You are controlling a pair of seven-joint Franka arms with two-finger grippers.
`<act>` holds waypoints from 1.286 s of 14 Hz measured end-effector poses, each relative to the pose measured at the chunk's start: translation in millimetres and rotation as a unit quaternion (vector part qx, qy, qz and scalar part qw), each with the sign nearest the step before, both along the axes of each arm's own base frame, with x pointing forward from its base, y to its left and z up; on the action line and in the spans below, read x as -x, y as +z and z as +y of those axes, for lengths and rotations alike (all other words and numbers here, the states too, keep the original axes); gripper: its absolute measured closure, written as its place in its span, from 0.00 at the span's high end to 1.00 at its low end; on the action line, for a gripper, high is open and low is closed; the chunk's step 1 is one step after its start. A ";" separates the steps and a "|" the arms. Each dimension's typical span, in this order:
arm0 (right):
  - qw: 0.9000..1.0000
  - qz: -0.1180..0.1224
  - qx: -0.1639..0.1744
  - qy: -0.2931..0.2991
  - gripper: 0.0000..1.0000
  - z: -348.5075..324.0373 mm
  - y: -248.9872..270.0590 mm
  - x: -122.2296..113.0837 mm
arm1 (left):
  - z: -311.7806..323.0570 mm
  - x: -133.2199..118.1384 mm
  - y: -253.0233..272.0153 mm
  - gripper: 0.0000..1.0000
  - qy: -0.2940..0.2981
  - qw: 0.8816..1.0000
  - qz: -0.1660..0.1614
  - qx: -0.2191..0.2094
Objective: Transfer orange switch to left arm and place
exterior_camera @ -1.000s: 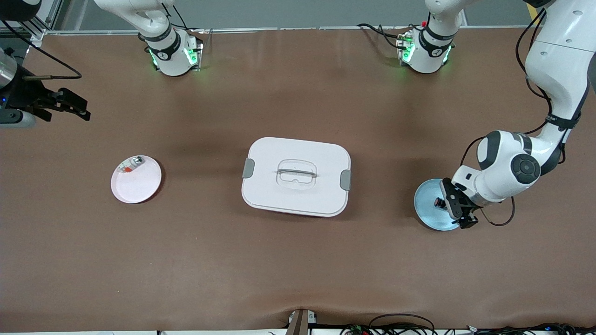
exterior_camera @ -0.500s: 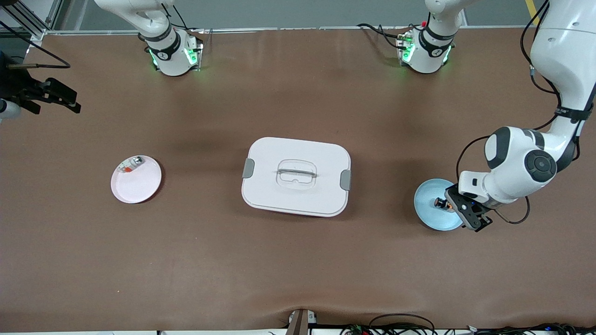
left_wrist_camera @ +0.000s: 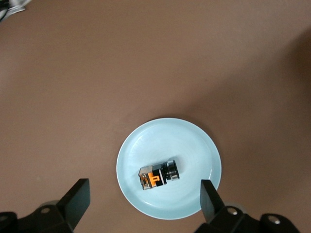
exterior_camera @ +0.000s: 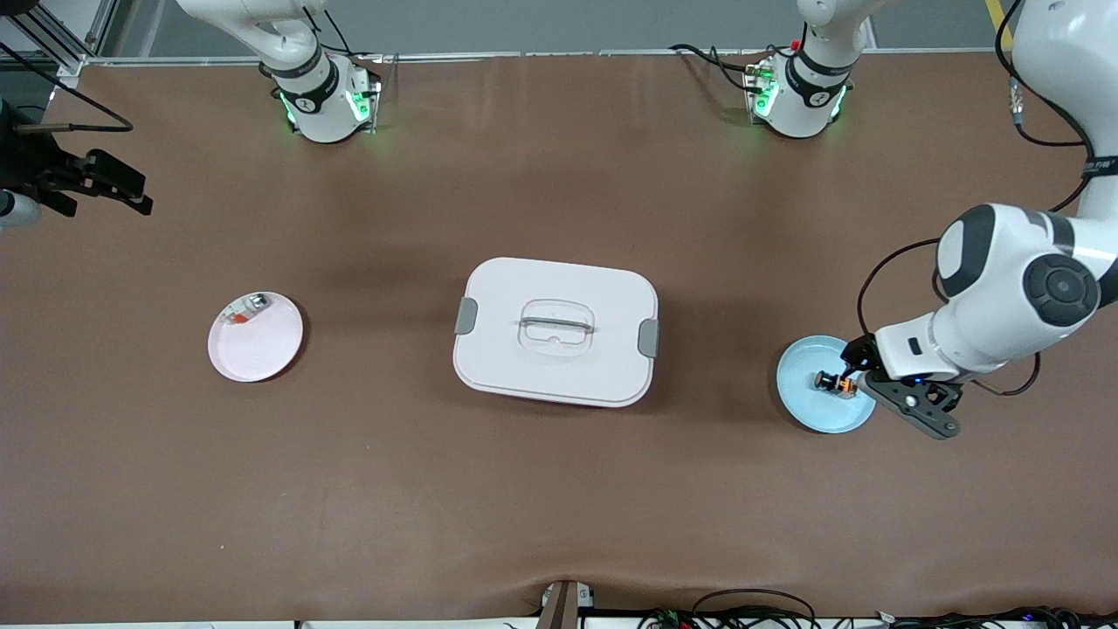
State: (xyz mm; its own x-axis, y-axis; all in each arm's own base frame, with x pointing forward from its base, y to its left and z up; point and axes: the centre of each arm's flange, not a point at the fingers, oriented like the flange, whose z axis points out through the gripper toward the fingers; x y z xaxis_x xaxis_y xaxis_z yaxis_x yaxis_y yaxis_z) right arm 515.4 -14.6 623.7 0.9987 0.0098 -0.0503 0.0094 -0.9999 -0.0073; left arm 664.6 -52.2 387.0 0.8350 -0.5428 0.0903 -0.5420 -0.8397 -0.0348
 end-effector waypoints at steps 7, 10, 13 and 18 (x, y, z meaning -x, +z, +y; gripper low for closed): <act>1.000 -0.002 0.000 0.001 1.00 -0.3 1.3 -0.9 | -6.9 33.1 101.7 1.00 0.182 0.983 0.020 -0.024; 1.000 -0.003 0.000 0.003 1.00 -0.2 2.6 -2.1 | -4.0 46.6 143.2 1.00 0.225 0.973 0.026 -0.041; 1.000 -0.004 0.000 0.003 1.00 -0.2 3.5 -2.6 | -1.6 56.1 177.7 1.00 0.235 0.970 0.026 -0.049; 1.000 -0.004 0.000 0.003 1.00 0.1 3.5 -2.9 | 7.4 71.4 215.3 1.00 0.263 0.964 0.022 -0.039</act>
